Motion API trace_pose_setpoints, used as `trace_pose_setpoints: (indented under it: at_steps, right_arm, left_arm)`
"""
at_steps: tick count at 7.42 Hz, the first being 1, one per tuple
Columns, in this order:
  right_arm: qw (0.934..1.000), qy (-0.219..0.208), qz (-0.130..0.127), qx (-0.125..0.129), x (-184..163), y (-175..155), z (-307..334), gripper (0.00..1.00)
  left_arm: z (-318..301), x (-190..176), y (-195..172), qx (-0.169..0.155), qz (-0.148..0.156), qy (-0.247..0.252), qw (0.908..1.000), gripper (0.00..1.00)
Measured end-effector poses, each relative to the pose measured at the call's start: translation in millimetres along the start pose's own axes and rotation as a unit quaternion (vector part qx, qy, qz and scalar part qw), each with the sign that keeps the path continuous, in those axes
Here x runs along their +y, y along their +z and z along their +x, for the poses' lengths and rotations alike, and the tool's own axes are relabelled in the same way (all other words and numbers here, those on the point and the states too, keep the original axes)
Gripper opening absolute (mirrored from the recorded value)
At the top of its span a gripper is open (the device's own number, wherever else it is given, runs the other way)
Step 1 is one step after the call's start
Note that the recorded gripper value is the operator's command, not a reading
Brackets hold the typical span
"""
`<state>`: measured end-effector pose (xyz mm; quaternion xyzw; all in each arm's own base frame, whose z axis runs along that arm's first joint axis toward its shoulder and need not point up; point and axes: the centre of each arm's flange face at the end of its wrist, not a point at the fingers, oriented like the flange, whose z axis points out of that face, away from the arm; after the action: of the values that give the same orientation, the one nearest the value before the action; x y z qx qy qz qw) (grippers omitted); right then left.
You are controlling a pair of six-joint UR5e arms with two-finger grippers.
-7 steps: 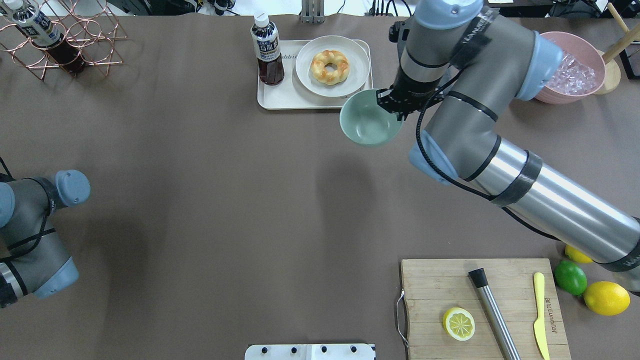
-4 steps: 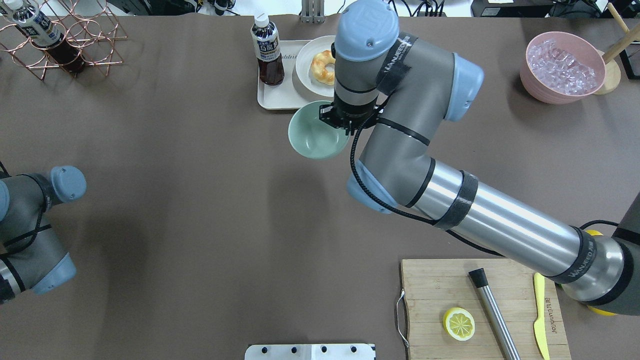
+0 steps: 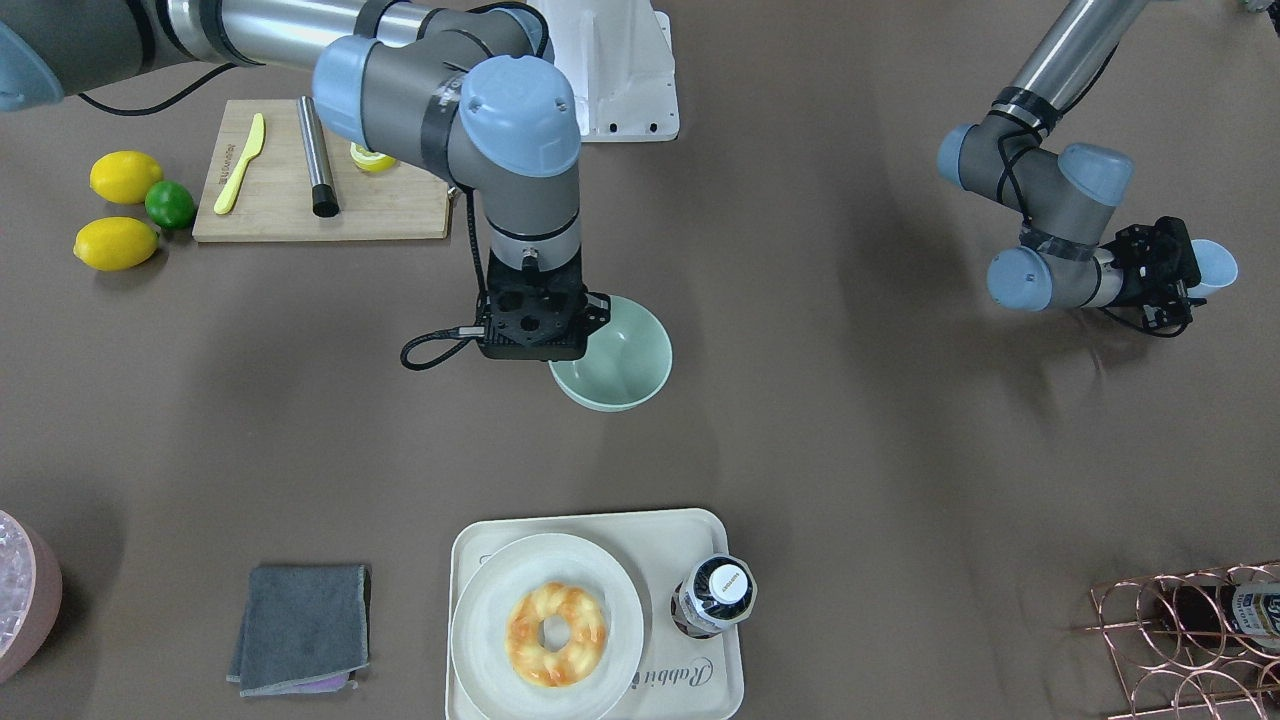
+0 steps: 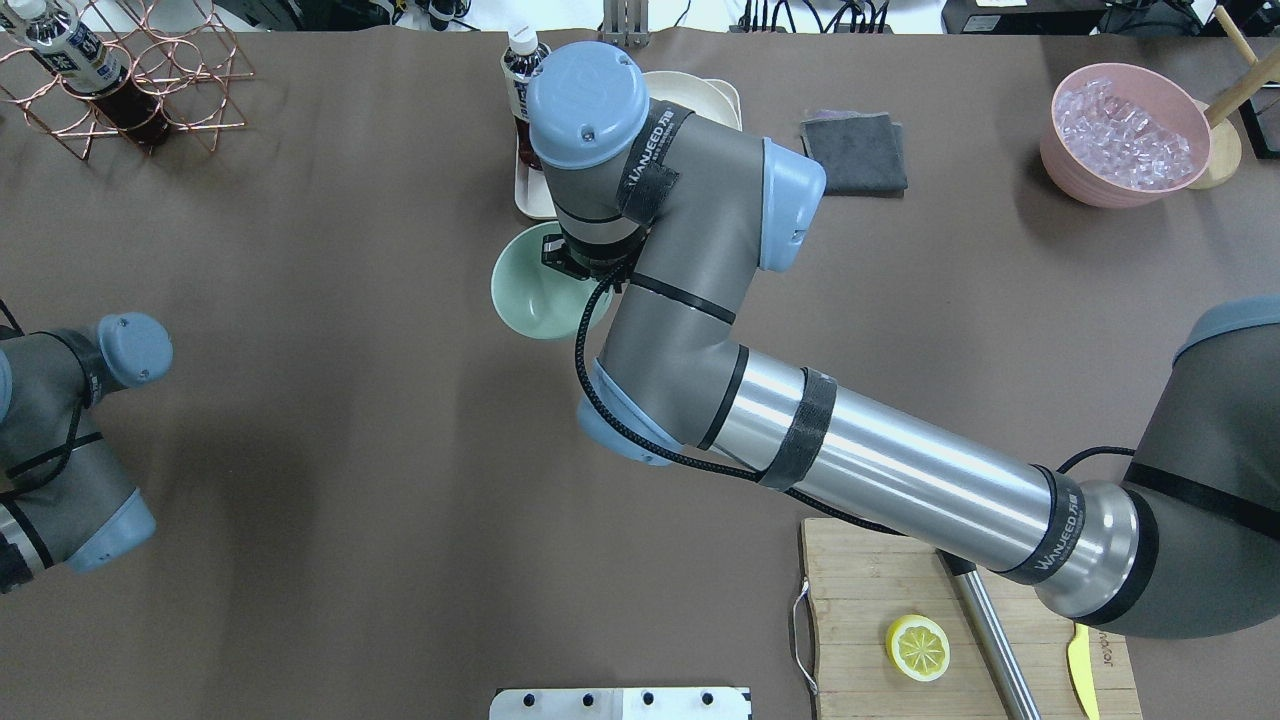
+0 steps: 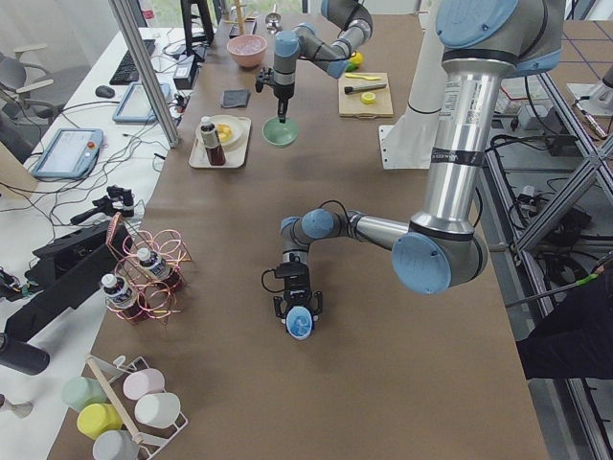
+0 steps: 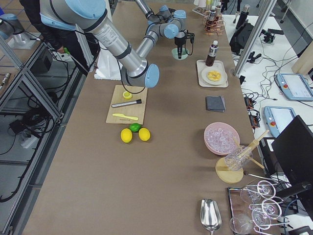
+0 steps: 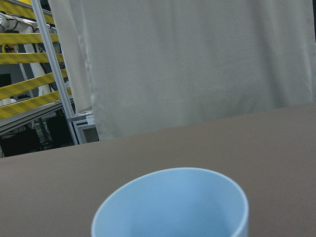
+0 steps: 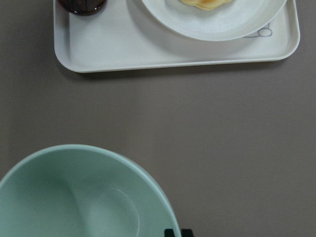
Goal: Pour ice into bowl
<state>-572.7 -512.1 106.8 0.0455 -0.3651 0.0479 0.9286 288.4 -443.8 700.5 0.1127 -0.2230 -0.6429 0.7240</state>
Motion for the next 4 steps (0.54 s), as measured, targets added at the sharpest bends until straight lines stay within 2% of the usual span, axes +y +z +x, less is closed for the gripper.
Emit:
trace_pose_setpoints:
  at_steps: [4]
  right_arm:
    - [0.9999,-0.005,0.009,-0.013,34.3,26.7,-47.1,0.0]
  left_arm:
    - [25.0,-45.1,-77.7,0.052,-0.063,0.007,0.9966,0.67]
